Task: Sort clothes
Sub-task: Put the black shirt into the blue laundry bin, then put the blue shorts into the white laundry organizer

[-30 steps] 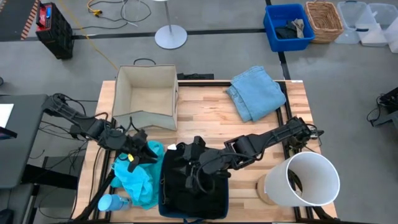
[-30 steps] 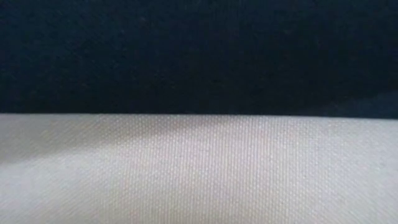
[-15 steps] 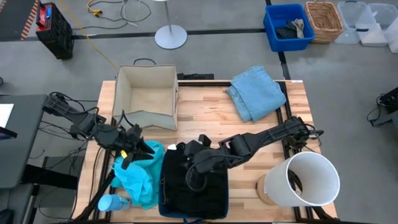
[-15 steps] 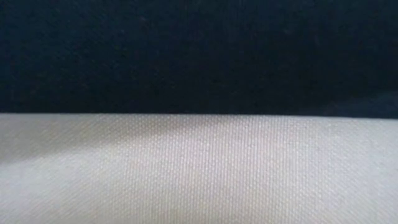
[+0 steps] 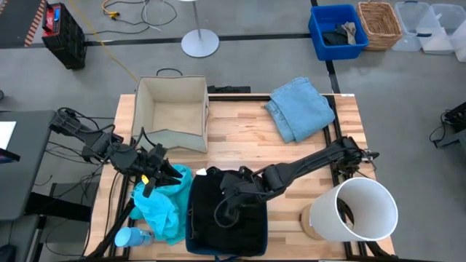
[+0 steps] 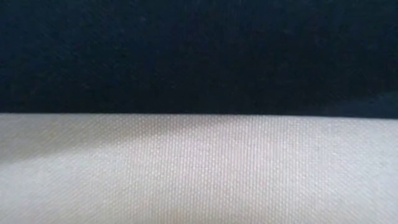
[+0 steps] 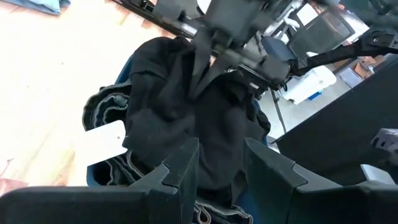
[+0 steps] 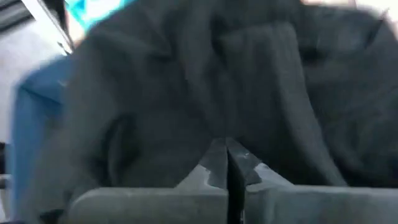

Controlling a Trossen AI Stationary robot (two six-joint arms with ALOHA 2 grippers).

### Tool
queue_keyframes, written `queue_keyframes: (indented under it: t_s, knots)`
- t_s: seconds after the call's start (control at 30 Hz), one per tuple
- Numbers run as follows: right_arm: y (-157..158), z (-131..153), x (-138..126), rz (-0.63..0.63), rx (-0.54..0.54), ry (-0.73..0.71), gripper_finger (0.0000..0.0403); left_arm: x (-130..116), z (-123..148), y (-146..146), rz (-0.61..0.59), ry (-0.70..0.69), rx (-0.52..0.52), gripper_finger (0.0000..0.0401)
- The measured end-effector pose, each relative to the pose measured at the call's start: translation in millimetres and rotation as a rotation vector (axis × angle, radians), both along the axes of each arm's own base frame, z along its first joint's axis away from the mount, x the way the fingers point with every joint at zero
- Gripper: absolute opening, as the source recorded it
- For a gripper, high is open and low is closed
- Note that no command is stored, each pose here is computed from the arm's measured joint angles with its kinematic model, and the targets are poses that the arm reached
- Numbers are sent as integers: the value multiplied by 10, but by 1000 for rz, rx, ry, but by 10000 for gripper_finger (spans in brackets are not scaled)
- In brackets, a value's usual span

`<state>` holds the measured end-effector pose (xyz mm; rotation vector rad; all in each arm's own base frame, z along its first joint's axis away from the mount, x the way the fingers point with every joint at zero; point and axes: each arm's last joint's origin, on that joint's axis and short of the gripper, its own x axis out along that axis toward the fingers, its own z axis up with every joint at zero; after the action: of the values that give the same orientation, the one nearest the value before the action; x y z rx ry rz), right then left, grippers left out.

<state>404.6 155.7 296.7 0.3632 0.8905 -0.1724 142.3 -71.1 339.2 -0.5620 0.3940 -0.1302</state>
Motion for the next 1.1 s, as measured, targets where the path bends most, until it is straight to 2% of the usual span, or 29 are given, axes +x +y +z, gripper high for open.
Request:
queue_keyframes:
  t_s: [0.27, 0.47, 0.63, 0.77, 0.93, 1.1]
  knots:
    - [-32, -385, -41, -60, 48, 89, 9, -1, 2, -7, -19, 2, -8, 118]
    - [-9, -383, 2, -52, 63, 31, 10, -7, -1, -20, -65, 11, -20, 118]
    - [40, -80, 77, -10, -1, -110, 25, 26, -56, -42, -49, 68, -46, 130]
    - [37, 212, 108, 20, -69, -203, 63, 87, -155, -107, -50, 150, -36, 157]
    - [-27, 540, 143, 25, -119, -306, 121, 162, -378, -162, -18, 345, 8, 194]
    - [-104, 643, 165, -2, -120, -334, 157, 210, -555, -222, -62, 523, 10, 216]
